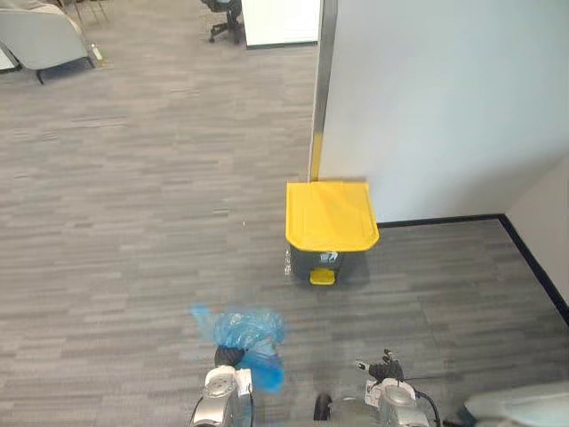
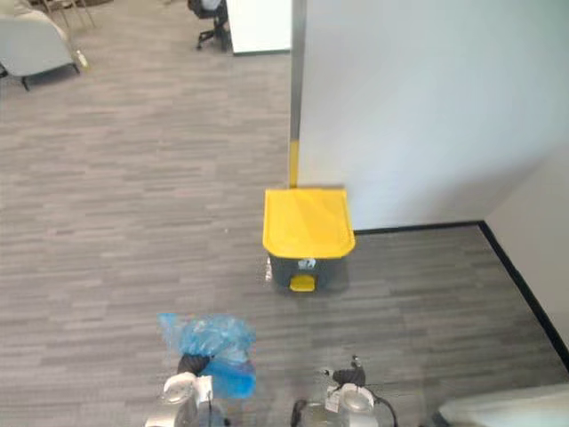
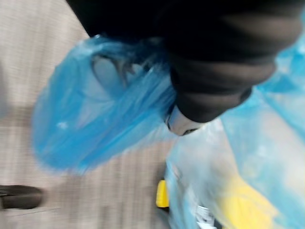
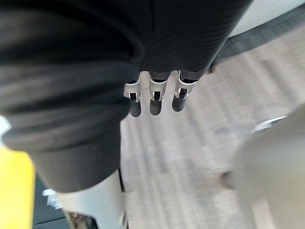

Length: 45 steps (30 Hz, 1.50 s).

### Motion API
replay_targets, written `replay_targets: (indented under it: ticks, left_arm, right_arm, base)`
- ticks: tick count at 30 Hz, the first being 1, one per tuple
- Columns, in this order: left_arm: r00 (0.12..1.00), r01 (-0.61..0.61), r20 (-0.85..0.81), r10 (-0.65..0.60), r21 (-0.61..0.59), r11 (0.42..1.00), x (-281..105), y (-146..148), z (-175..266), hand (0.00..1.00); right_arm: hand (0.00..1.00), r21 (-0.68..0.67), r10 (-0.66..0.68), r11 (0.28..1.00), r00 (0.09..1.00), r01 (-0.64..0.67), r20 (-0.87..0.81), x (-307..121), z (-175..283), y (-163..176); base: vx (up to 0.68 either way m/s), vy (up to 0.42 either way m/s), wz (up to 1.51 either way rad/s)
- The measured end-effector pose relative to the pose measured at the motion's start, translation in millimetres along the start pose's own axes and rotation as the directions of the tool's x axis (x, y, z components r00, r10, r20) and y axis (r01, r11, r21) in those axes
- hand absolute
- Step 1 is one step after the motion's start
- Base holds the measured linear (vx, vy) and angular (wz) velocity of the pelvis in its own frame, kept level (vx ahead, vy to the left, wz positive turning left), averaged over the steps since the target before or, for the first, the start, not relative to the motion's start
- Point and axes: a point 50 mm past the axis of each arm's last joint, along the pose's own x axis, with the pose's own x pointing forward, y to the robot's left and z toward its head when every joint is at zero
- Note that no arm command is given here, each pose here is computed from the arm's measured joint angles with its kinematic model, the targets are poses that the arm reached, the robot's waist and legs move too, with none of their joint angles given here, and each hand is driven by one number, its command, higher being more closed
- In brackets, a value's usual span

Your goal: Gather rubbish on tea table into small bin, then transfer packed bag to large trash can.

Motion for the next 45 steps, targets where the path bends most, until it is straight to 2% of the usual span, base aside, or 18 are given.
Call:
replay_targets:
  ticks: [5,6,13,22,27,31,38,45]
  left_arm:
    - [1.0,0.005,-0.014,-0.005,0.0,1.0,-1,-2,-4,1.0]
    - [0.999,-0.014,-0.039,0.014,0.01,1.0,-1,5,-10,1.0]
    - [0.997,0.014,-0.074,-0.01,0.045,0.999,-6,0,-22,1.0]
    - [0.992,-0.03,-0.122,0.039,0.08,0.996,-2,19,-31,1.0]
    - [0.994,0.0,-0.112,0.007,0.066,0.998,1,6,-24,1.0]
    - [0.999,0.014,-0.042,-0.012,0.039,0.999,2,-1,-8,1.0]
    - [0.998,0.042,-0.049,-0.04,0.035,0.999,0,-6,-11,1.0]
    - [0.992,-0.007,-0.123,0.017,0.087,0.996,-2,18,-32,1.0]
  right_arm:
    - [0.0,0.024,-0.031,0.999,0.999,0.031,-0.016,-1,-6,-8]
    - [0.0,0.022,-0.023,0.999,0.999,0.024,-0.043,-3,-12,-5]
    - [0.0,-0.001,0.003,1.0,0.999,-0.003,-0.041,-4,-13,1]
    - [0.0,-0.016,0.005,1.0,0.998,-0.006,-0.066,-1,-14,1]
    - [0.0,-0.004,-0.05,0.999,0.996,0.05,-0.073,4,-14,-18]
    - [0.0,0.0,-0.039,0.999,0.996,0.039,-0.082,0,-20,-13]
    - [0.0,0.004,-0.047,0.999,0.996,0.048,-0.082,1,-19,-16]
    - [0.0,-0.003,-0.032,0.999,0.992,0.032,-0.123,-2,-30,-11]
  base:
    - [0.28,0.178,-0.25]
    - [0.23,0.225,-0.23]
    - [0.15,0.199,-0.42]
    - [0.21,-0.047,-0.12]
    - [0.29,-0.119,0.0]
    - [0.12,-0.074,0.25]
    - [0.07,0.115,-0.09]
    - [0.0,0.156,-0.33]
